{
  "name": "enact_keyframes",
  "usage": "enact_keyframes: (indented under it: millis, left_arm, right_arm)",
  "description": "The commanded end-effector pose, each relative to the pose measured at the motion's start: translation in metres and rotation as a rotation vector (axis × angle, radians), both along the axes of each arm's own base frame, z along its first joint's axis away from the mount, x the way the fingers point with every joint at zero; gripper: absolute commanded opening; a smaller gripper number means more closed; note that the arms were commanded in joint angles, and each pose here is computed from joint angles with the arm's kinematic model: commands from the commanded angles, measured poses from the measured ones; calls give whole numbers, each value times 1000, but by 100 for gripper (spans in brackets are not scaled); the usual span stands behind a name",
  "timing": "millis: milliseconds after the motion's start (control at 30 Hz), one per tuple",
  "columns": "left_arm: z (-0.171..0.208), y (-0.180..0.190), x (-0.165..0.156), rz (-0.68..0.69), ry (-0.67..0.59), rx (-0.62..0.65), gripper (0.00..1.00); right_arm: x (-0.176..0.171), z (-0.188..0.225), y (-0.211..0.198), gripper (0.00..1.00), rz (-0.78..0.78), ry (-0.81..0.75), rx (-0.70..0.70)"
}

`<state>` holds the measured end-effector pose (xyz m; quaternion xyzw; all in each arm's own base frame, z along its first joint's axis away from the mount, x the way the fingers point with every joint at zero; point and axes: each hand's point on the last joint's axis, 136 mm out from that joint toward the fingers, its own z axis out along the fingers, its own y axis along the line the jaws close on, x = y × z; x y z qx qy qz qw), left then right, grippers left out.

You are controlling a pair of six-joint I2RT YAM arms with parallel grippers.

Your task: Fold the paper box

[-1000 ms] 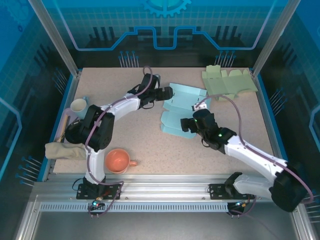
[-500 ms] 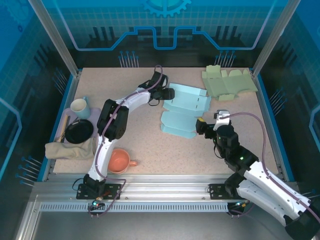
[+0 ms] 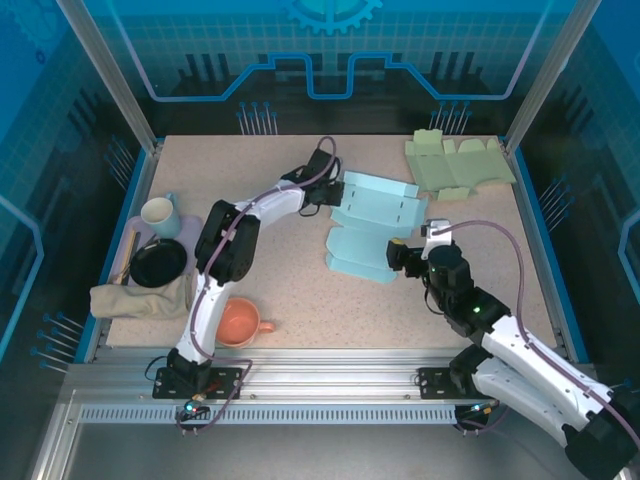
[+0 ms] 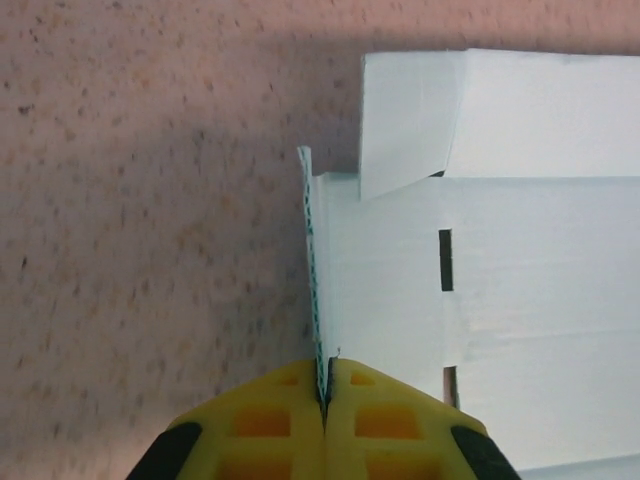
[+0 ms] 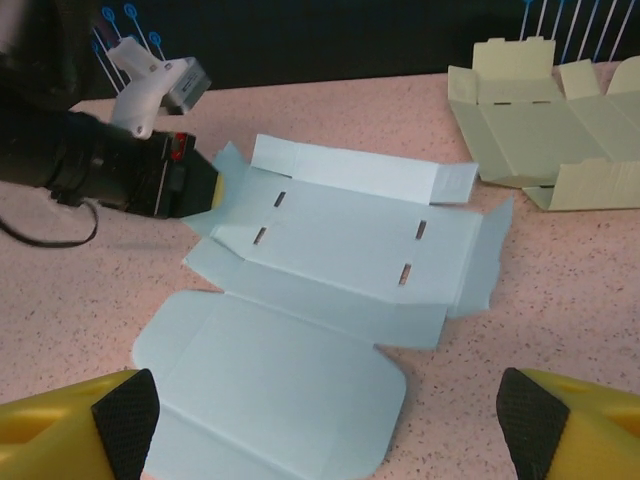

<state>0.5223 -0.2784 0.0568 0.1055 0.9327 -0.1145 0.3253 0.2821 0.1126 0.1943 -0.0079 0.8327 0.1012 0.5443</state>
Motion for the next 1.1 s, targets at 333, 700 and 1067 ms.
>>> enact_keyframes:
  millis: [333, 700, 1067]
  left_arm:
    - [142, 55, -96, 20, -404, -69, 0]
    - [196, 63, -177, -177, -587, -234, 0]
    - [197, 65, -198, -243, -662, -249, 0]
  right_arm:
    - [72, 111, 93, 81, 459, -83, -325]
    - [60, 67, 108, 51, 1007, -85, -696]
    - [66, 45, 76, 54, 1009, -92, -706]
